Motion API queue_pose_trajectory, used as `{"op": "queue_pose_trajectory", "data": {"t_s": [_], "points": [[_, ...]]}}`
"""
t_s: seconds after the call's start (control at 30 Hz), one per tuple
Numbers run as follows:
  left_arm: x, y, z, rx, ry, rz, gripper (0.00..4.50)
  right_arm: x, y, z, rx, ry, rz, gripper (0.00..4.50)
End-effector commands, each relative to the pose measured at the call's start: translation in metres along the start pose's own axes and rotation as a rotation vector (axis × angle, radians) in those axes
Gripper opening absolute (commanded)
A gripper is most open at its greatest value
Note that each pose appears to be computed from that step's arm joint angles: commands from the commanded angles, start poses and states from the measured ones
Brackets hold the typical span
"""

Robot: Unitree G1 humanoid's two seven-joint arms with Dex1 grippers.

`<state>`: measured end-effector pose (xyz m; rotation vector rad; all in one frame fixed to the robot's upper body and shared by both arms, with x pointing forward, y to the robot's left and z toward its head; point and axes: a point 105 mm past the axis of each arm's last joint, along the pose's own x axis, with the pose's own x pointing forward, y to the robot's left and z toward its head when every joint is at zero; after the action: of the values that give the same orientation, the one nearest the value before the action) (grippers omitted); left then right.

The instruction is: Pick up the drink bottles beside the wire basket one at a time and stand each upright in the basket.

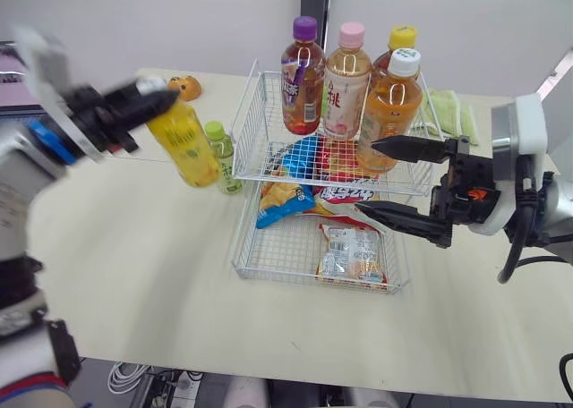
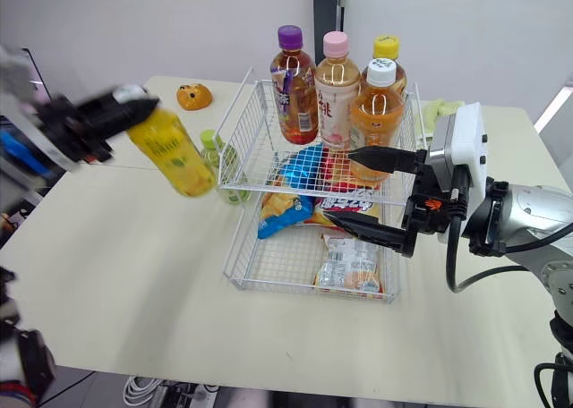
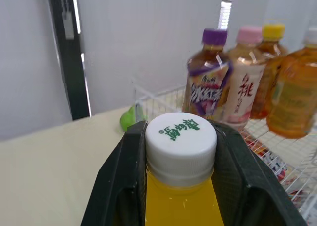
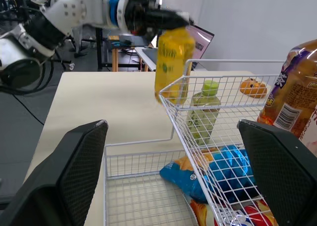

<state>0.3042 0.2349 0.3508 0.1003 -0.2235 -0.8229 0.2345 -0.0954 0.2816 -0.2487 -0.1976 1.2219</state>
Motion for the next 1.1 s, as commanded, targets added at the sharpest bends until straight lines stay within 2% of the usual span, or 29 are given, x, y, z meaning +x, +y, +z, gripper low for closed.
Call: {"op": "queue_pose_trajectory", "data": {"t_s": [0.03,0.2,0.37,0.43,0.7,0.8,1.1], "points": [[-0.001,-0.008,0.036,0.038,-0.015,-0.106,1.35,0.001,-0.001,0.009,-0.056,-0.037,-0.002,4.5],[0.017,-0.017,0.078,0.139,-0.041,-0.223,1.35,0.004,-0.004,0.007,-0.067,-0.048,-0.013,4.5],[0.043,-0.039,0.114,0.145,-0.143,-0.391,1.35,0.004,-0.007,0.006,-0.072,-0.052,-0.052,4.5],[0.055,-0.048,0.12,0.135,-0.171,-0.458,1.35,0.002,-0.008,0.005,-0.074,-0.049,-0.068,4.5],[0.114,-0.068,0.085,0.135,-0.163,-0.582,1.35,-0.005,-0.003,0.006,-0.09,-0.036,-0.143,4.5],[0.136,-0.073,0.061,0.143,-0.154,-0.586,1.35,-0.012,-0.001,0.008,-0.106,-0.023,-0.194,4.5],[0.167,-0.08,0.017,0.148,-0.119,-0.587,1.35,-0.029,-0.006,0.023,-0.146,-0.032,-0.33,4.5]]}}
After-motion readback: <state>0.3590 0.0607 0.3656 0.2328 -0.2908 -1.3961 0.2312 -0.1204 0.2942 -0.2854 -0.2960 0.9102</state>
